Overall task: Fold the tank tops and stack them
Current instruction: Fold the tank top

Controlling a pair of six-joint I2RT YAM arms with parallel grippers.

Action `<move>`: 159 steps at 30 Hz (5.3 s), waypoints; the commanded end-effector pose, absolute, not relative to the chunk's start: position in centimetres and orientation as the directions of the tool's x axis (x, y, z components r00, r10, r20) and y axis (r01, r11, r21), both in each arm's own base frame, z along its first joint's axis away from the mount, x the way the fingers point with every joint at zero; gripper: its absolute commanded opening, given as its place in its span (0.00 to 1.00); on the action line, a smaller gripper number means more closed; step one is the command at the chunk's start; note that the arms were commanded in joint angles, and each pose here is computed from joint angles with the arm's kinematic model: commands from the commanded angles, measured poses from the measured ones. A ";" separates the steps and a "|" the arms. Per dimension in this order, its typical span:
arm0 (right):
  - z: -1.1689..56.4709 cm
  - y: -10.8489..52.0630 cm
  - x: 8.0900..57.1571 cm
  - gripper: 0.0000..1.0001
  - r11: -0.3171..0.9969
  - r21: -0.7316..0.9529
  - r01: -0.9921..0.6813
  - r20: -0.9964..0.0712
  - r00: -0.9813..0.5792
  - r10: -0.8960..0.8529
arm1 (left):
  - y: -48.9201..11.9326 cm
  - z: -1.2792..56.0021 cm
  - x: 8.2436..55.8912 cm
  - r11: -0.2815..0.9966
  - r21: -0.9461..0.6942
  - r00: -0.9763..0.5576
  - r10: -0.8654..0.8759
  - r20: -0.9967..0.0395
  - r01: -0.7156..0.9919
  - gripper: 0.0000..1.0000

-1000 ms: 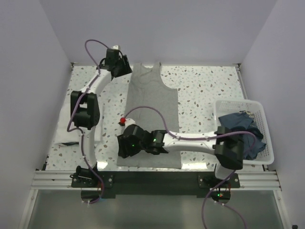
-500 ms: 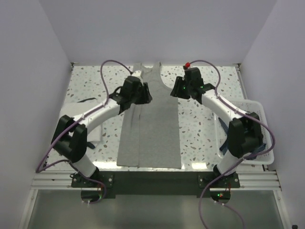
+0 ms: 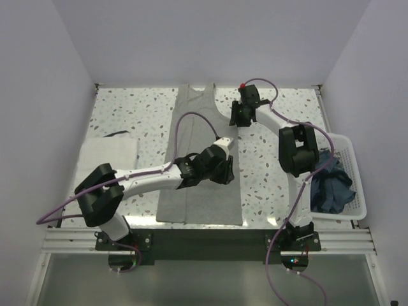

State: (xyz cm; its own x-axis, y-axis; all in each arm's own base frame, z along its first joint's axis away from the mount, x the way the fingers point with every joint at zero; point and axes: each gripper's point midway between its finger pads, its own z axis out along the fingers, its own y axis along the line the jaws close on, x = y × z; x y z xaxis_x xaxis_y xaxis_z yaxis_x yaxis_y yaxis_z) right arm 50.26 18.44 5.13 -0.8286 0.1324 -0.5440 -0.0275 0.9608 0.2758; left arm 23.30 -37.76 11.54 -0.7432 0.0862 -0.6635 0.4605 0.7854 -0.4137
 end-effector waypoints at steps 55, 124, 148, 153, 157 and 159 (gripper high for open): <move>2.3 16.4 54.6 0.00 0.988 0.152 0.005 -0.597 -0.797 0.096 | -44.2 3.8 10.8 0.772 -0.237 -0.724 0.375 -0.579 0.590 0.51; 9.7 16.4 55.0 0.00 0.926 0.342 0.161 -0.608 -0.713 0.349 | -30.5 6.9 11.1 0.873 -0.376 -0.768 -0.002 -0.640 0.311 0.00; 10.5 27.2 56.9 0.00 0.886 0.458 0.068 -0.633 -0.675 0.379 | -23.2 4.1 10.0 0.937 -0.312 -0.811 -0.059 -0.582 0.156 0.00; 9.7 28.0 57.3 0.00 0.883 0.465 0.060 -0.629 -0.679 0.377 | -22.8 3.8 9.9 0.943 -0.300 -0.813 -0.061 -0.579 0.143 0.00; 9.3 28.4 57.6 0.00 0.880 0.473 0.053 -0.632 -0.676 0.380 | -22.6 3.7 9.9 0.946 -0.293 -0.814 -0.061 -0.578 0.137 0.00; 9.2 28.8 57.6 0.00 0.878 0.476 0.048 -0.632 -0.676 0.379 | -22.5 3.7 9.9 0.948 -0.289 -0.814 -0.061 -0.578 0.134 0.00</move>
